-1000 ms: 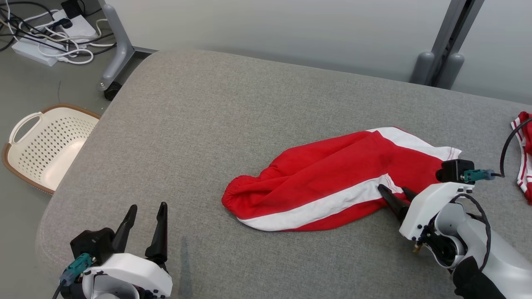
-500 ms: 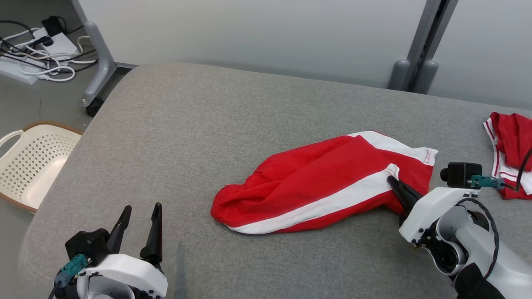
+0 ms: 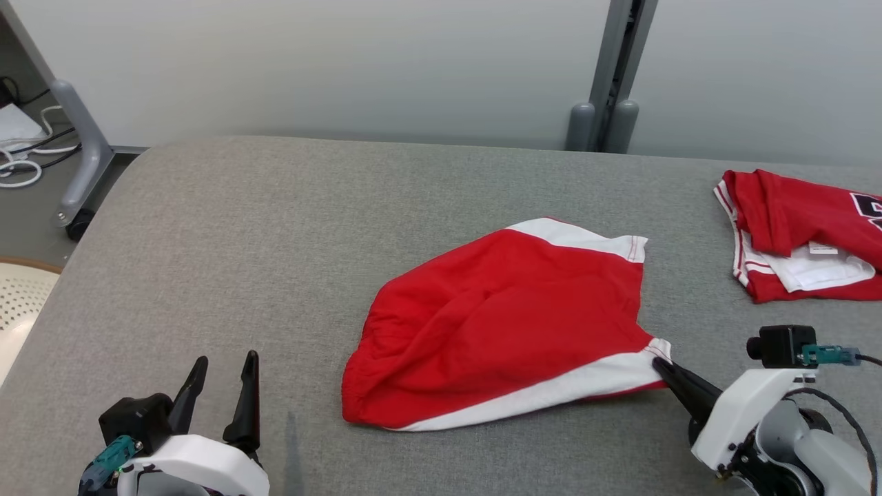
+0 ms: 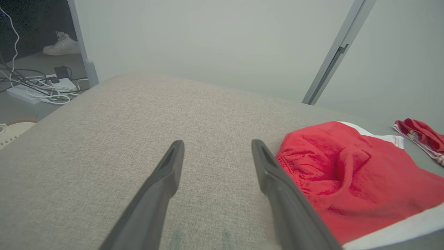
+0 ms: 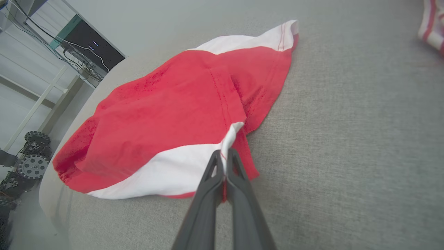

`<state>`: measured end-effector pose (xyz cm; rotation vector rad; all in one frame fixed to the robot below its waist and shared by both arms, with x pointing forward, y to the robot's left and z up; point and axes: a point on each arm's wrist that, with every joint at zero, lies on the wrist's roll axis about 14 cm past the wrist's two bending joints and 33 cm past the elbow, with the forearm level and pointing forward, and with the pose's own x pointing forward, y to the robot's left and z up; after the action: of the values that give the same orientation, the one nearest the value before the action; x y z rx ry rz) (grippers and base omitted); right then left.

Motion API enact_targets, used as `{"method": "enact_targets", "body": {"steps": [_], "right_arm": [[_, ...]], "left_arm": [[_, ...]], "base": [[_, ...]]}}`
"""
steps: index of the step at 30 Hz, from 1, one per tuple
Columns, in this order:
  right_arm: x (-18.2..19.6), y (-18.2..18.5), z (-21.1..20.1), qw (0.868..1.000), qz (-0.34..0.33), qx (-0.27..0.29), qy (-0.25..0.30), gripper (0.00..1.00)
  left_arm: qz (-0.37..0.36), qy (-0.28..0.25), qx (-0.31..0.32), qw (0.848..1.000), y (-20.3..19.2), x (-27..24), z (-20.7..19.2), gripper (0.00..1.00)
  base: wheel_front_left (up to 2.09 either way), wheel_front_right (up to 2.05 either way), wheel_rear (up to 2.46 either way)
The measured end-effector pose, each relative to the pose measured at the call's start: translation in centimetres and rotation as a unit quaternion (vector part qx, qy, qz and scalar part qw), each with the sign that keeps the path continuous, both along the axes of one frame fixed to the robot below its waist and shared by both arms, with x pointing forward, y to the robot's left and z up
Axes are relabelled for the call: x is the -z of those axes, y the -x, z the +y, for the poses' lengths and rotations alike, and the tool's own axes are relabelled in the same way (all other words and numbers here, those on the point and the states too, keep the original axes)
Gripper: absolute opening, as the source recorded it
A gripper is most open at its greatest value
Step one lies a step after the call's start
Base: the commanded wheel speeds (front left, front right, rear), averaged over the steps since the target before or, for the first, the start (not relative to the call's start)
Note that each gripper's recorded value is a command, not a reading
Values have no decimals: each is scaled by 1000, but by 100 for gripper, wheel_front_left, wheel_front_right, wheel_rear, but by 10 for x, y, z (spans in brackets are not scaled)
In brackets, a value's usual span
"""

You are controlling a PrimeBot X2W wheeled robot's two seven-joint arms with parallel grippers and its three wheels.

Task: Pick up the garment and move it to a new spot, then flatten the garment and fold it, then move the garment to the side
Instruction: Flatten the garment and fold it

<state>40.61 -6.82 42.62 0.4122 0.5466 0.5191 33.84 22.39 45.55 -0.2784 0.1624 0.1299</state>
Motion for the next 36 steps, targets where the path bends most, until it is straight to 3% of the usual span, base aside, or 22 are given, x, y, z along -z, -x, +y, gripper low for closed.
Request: {"method": "enact_targets", "body": {"steps": [14,15,16,17,23,28,32,36], "right_arm": [[41,68,-64,992,118,42,7,0],[40,67,-68,992,114,47,11,13],[40,66,-70,993,109,50,15,37],[39,64,-70,993,106,54,15,99],[35,63,-55,994,100,54,1,100],[31,57,-68,994,81,77,14,100],[10,42,-92,993,30,114,27,100],[-21,26,-110,987,-43,149,39,100]], "left_arm": [[5,2,32,999,-11,0,-18,100],[9,2,34,999,-11,2,-19,100],[12,1,38,999,-11,3,-20,100],[13,2,43,999,-11,4,-23,100],[17,0,52,999,-11,4,-25,100],[12,-1,52,999,-10,1,-24,100],[13,-5,61,998,-9,-1,-26,100],[39,5,131,991,2,8,-57,100]], "base": [[0,0,0],[0,0,0],[0,0,0],[0,0,0],[0,0,0],[0,0,0],[0,0,0],[0,0,0]]}}
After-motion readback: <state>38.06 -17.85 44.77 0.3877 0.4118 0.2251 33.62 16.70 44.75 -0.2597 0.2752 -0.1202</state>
